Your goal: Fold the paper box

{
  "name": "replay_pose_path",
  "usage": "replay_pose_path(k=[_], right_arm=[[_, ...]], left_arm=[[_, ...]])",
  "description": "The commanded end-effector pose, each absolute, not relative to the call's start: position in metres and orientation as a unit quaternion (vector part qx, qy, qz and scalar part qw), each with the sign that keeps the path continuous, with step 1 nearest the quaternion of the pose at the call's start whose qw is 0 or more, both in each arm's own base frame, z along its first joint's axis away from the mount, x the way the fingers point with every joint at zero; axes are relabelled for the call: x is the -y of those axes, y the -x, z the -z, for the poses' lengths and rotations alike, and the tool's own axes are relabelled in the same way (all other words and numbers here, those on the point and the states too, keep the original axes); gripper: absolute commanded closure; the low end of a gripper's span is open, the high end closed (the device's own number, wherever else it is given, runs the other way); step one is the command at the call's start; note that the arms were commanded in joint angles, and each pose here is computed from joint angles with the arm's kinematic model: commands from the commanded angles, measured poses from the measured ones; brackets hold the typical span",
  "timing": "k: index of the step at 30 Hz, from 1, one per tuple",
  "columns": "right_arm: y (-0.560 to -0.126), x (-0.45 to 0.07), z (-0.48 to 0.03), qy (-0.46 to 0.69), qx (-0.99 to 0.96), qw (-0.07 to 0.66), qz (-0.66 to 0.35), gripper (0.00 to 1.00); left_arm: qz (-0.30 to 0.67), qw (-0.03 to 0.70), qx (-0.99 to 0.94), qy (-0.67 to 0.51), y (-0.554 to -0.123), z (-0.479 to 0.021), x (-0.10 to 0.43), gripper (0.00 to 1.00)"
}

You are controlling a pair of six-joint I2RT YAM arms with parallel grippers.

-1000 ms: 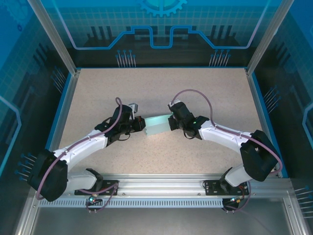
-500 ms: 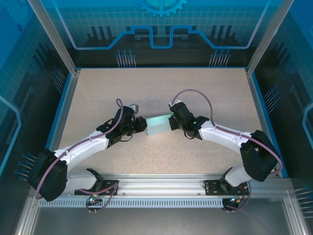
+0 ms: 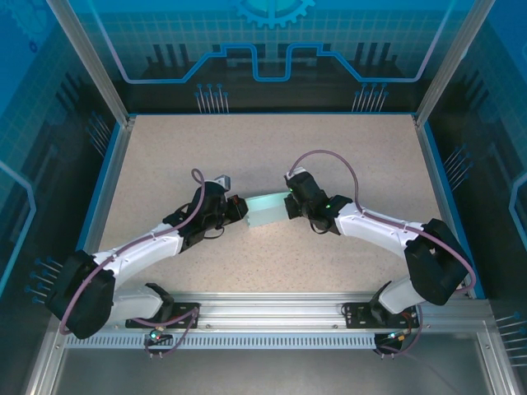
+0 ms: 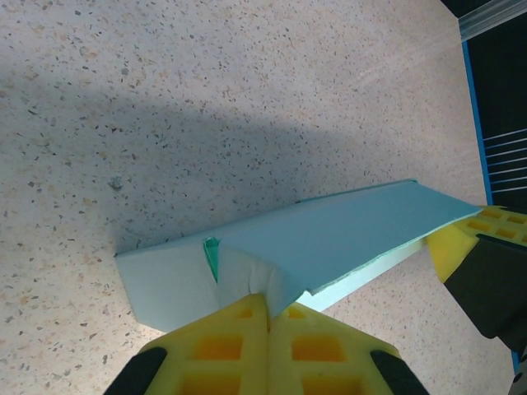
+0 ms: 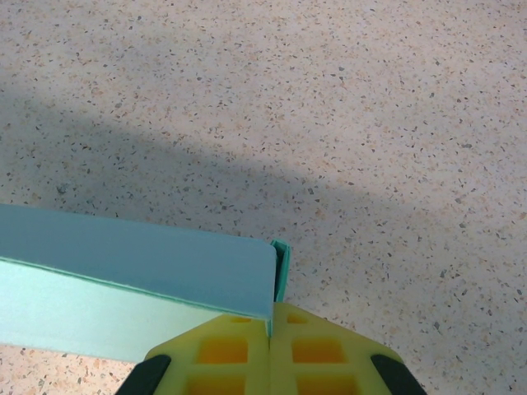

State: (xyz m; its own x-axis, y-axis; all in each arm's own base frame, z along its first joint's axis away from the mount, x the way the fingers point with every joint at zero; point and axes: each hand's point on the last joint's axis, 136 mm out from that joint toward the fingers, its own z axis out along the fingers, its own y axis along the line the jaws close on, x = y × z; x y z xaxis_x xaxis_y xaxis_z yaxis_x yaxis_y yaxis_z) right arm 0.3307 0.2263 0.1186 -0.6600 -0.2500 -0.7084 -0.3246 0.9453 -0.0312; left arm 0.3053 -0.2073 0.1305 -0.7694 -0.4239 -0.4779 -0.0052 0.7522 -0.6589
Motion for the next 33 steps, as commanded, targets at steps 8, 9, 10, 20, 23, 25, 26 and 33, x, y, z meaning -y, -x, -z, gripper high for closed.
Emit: replay_pose_path(k=[8,9,10,20,23,25,26,33], right_arm=[[-0.295,-0.218,-0.080,0.191,-0.931,0.310,-0.040,0.98],[-0.295,-0.218,-0.080,0.190,-0.931,0.310,-0.040,0.98],[-0.295,-0.217,-0.080,0.189,-0.931,0.310,-0.039,0.98],[-0.294,-0.217,-0.079,0.190,-0.931,0.308,-0.039,0.98],[-0.294,-0.217,-0.080,0.190,-0.931,0.308,-0.038,0.98],[-0.293,-0.217,-0.079,0.191,-0.931,0.307,-0.038,0.98],[-0.293,-0.217,-0.080,0.190,-0.931,0.308,-0.039,0.98],[-0.293,-0.216,-0.079,0.191,-0.931,0.308,-0.037,0.98]], left_arm=[[0.368,0.311,-0.864,0.146,-0.303,-0.136,0.215,0.95],[0.368,0.312,-0.863,0.149,-0.303,-0.135,0.214,0.95],[0.370,0.312,-0.862,0.153,-0.304,-0.135,0.213,0.96],[0.386,0.306,-0.853,0.172,-0.305,-0.135,0.210,0.97],[0.395,0.304,-0.848,0.179,-0.306,-0.136,0.210,0.97],[0.399,0.305,-0.845,0.185,-0.306,-0.136,0.209,0.97],[0.400,0.305,-0.844,0.188,-0.307,-0.135,0.208,0.97],[0.370,0.311,-0.859,0.172,-0.303,-0.129,0.200,0.97]])
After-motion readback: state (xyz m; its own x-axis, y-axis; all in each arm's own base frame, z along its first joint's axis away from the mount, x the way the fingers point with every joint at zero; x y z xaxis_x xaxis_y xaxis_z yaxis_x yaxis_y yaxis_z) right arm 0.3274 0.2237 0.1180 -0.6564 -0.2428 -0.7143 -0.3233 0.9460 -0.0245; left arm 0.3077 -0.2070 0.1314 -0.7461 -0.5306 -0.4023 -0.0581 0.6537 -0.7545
